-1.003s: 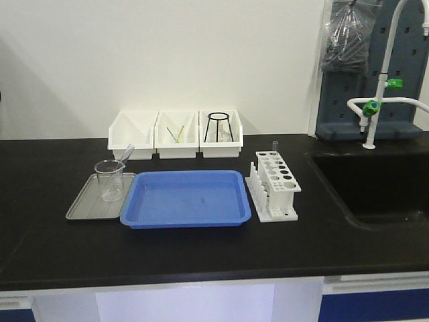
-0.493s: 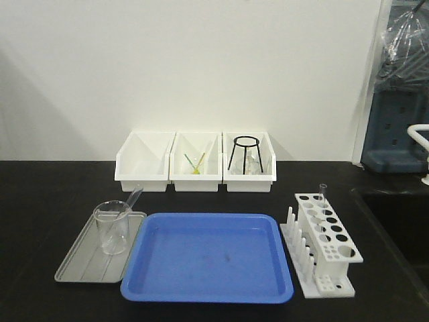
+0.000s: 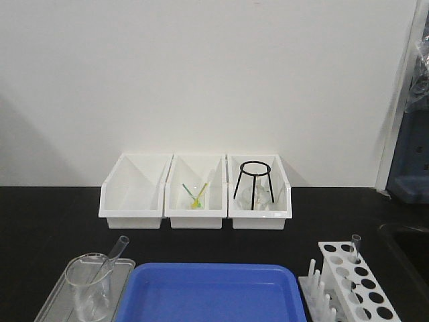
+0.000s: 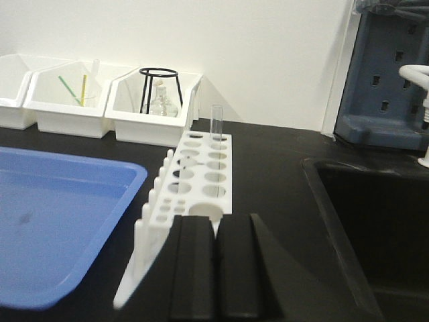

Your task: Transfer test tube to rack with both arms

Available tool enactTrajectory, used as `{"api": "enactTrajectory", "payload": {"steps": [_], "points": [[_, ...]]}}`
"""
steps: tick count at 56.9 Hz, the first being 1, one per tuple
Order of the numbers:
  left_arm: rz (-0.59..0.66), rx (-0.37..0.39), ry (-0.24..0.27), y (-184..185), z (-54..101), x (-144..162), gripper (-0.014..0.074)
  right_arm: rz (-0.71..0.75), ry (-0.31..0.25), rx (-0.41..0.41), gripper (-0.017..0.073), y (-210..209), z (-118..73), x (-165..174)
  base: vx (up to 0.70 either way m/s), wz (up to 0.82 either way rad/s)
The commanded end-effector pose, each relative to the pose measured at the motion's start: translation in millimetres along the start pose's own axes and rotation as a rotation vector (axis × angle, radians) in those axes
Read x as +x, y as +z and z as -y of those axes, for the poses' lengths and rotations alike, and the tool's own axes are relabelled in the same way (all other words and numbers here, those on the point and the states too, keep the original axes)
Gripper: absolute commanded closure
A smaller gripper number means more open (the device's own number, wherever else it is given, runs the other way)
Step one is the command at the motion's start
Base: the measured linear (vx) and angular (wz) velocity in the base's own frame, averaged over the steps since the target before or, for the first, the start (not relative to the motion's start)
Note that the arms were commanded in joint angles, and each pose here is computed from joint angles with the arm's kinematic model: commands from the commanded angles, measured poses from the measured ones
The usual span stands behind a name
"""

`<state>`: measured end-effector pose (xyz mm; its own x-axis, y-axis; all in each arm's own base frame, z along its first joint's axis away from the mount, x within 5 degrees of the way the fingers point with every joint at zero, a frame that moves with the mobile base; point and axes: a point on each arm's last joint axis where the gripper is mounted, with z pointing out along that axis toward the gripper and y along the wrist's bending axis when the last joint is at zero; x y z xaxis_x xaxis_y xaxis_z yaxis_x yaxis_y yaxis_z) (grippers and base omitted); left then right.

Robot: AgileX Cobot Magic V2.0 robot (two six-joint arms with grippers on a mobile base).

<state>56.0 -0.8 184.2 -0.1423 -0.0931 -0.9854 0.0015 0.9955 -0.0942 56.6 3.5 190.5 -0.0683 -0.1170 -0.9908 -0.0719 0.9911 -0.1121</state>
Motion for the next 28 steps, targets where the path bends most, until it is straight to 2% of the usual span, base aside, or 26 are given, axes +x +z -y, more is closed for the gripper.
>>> {"api": "enactTrajectory", "payload": {"steps": [1,14,28], "points": [[0.128,0.012,-0.013,-4.2,1.7,-18.1,0.0601,0.067,-0.020,0.012,0.0570,0.3,0.4,-1.3,0.29,-0.03],[0.128,0.012,-0.013,-4.2,1.7,-18.1,0.0601,0.067,-0.020,0.012,0.0570,0.3,0.4,-1.3,0.24,-0.02],[0.128,0.012,-0.013,-4.2,1.7,-18.1,0.0601,0.067,-0.020,0.012,0.0570,0.3,0.4,-1.3,0.12,-0.01]]}}
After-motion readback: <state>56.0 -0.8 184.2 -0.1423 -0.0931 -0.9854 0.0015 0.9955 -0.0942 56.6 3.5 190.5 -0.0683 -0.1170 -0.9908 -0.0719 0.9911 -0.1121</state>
